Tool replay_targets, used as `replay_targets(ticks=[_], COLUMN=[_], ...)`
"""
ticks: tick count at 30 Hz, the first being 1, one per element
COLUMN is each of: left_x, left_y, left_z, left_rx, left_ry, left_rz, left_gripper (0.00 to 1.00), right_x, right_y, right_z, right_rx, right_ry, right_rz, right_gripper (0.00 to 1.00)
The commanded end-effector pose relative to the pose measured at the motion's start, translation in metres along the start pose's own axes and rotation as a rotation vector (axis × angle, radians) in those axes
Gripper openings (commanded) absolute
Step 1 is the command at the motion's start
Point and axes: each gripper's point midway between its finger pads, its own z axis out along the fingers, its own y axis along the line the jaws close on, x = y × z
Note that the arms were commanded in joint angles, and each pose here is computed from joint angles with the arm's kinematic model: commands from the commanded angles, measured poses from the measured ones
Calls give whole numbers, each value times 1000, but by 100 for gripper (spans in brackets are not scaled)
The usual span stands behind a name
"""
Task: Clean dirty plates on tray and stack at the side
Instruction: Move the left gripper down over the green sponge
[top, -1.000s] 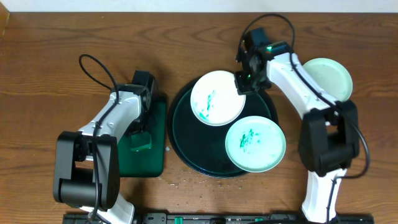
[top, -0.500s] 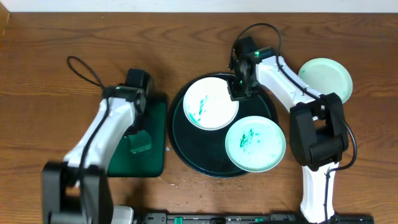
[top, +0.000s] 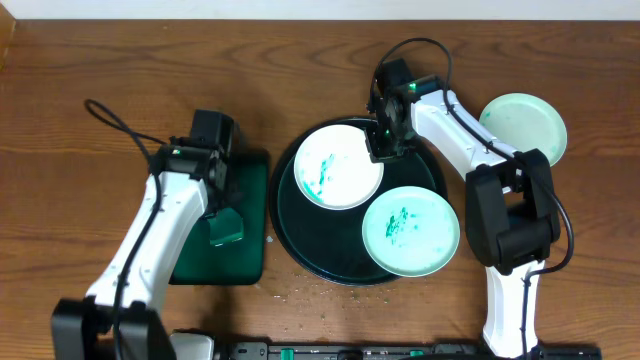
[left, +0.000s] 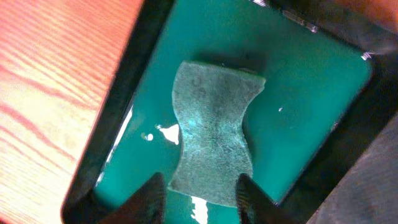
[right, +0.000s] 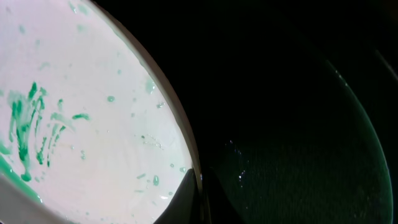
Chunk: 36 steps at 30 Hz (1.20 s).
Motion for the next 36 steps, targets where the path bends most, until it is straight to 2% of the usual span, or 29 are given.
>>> replay_targets(ticks=[1, 10, 16, 24, 30, 36], left_x=[0, 11, 20, 16, 16, 19], left_y=[-3, -6, -10, 11, -1, -2], left_z=[15, 51, 68, 76, 76, 80], left_rx=[-28, -80, -17, -17, 68, 69], left_ry=[49, 140, 194, 220, 240, 259], left_rz=[14, 38, 27, -39, -18, -17], left_gripper=[44, 40, 40, 40, 39, 35], right_x=[4, 6, 7, 7, 8, 8], right_y=[4, 5, 4, 6, 6, 6], right_z=[3, 3, 3, 3, 3, 3], right_rx=[-3, -2, -2, -2, -2, -1], right_ry=[17, 25, 27, 28, 31, 32], right_rz=[-2, -17, -17, -20, -19, -20], right_gripper=[1, 1, 1, 1, 1, 1])
